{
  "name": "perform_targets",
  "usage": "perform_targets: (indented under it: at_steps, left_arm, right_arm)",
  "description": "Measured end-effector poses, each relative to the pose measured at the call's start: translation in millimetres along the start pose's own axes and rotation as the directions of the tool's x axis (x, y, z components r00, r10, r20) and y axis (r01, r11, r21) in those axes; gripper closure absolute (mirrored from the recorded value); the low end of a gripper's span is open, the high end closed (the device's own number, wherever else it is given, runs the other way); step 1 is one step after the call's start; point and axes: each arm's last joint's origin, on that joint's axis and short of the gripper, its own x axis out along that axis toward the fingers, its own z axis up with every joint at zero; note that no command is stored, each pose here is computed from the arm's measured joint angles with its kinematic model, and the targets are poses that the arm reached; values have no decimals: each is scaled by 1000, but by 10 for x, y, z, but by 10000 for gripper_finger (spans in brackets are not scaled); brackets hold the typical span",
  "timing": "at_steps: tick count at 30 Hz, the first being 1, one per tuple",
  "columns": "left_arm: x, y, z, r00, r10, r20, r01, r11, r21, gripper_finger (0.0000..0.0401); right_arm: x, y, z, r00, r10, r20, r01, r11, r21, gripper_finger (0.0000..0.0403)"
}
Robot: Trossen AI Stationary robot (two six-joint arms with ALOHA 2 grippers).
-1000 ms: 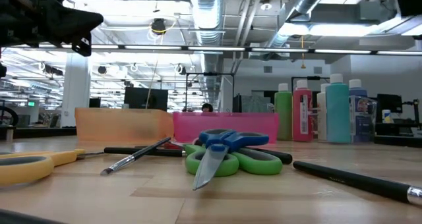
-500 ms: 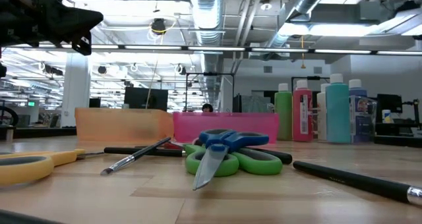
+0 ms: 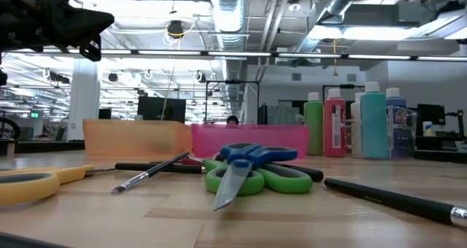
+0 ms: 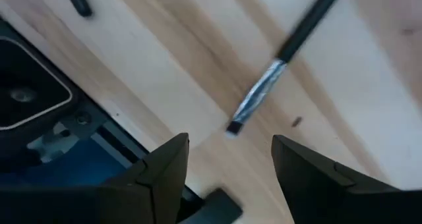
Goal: Pick & Place Paint Supplies
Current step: Put the black paintbrush into the pink bin
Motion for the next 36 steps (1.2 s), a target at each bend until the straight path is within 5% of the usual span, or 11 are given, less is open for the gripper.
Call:
perform_targets:
  at_steps: [16, 36]
  left_arm:
    - [0, 0, 0, 1000, 0, 0, 0, 1000, 0, 399]
    - [0, 0, 0, 1000, 0, 0, 0, 1000, 0, 399]
  right_arm:
    - [340, -69, 17, 995, 56, -87, -60, 997, -39, 193]
    - [321, -174, 167, 995, -17, -98, 6, 994, -112, 394]
